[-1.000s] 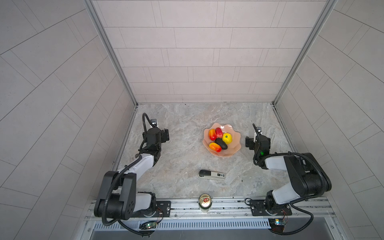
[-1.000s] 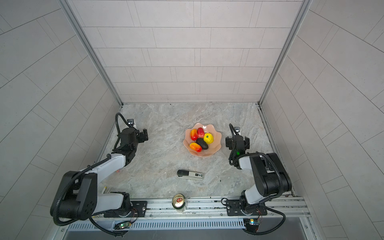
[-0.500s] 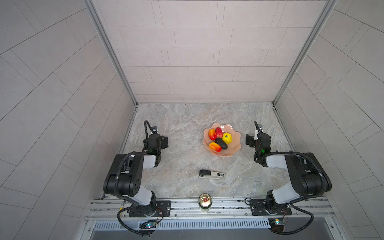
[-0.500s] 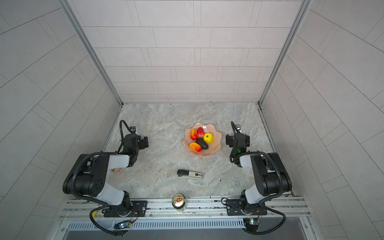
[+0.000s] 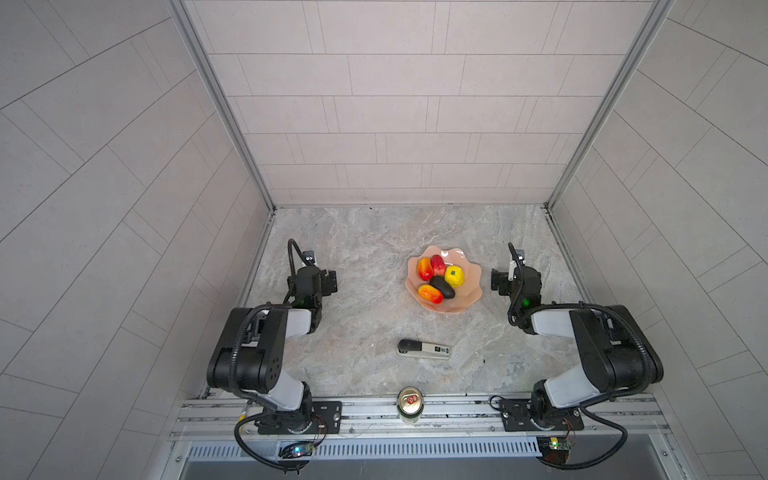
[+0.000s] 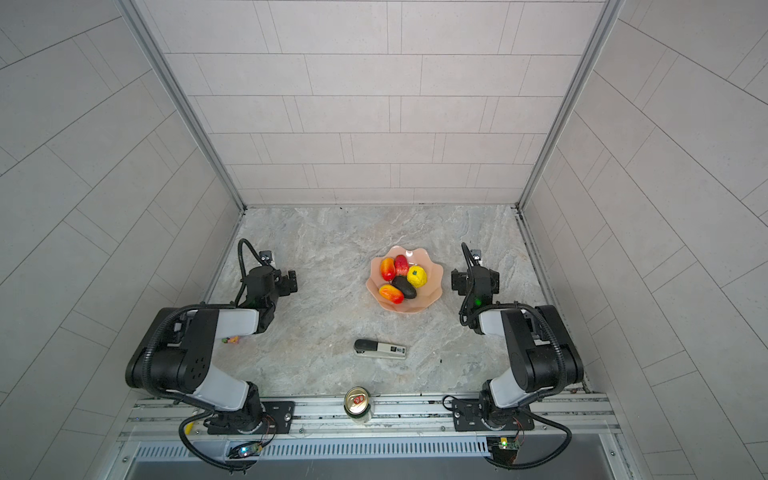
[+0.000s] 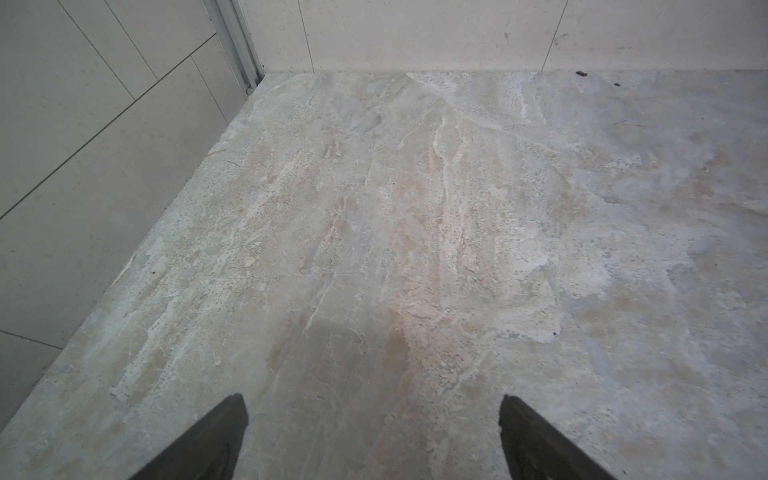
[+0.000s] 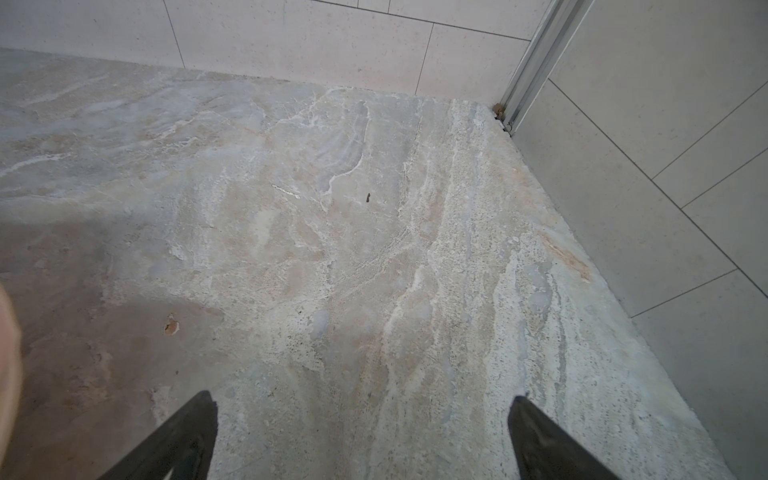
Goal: Place and organize the fake fruits in the fruit bowl
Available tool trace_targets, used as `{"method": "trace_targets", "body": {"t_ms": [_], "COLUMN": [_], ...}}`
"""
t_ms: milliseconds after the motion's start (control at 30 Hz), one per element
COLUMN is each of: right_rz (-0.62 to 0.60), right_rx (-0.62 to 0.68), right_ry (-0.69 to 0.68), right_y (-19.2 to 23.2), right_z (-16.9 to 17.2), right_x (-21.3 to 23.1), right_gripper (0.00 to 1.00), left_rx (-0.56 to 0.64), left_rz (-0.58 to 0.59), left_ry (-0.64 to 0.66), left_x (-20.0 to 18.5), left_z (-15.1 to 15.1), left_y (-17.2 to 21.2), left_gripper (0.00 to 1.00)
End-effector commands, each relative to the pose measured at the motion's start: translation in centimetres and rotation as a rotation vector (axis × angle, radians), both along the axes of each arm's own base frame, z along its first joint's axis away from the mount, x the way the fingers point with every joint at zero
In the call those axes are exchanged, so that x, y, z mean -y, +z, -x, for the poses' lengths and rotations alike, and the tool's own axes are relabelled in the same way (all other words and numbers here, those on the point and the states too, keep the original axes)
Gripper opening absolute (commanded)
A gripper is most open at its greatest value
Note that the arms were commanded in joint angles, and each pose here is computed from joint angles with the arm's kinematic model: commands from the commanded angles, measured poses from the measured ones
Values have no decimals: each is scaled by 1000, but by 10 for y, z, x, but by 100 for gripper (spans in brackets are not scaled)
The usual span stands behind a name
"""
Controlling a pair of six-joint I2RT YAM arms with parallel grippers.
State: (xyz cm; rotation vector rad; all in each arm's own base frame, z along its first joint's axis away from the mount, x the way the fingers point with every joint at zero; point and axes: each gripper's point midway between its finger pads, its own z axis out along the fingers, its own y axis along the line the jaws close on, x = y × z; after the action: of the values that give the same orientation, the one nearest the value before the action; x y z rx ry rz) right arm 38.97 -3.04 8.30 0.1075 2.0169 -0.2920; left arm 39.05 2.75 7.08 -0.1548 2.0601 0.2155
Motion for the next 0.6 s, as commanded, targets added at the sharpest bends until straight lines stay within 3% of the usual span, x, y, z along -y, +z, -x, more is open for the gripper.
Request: {"method": "trace_targets", "body": {"t_ms": [0,200,367,567], "right_rz": [1,0,-6,1], "right_rx": [14,26,144,42], "right_ry": [2,12,-18,-35], "right_y": [5,6,18,7], "right_z": [-2,0,21,4], "right_x": [0,-2,4,5], "right_gripper": [100,100,100,100], "left_rx": [39,41,41,41], "left_rz": [-10,-10,-10,-10], "left_ry": [-11,-12,-12,-10], "left_x": [2,2,2,2], "left_z": [-6,-6,-6,-6], "left_y": [12,13,13,13], "left_gripper": [100,100,100,100]}}
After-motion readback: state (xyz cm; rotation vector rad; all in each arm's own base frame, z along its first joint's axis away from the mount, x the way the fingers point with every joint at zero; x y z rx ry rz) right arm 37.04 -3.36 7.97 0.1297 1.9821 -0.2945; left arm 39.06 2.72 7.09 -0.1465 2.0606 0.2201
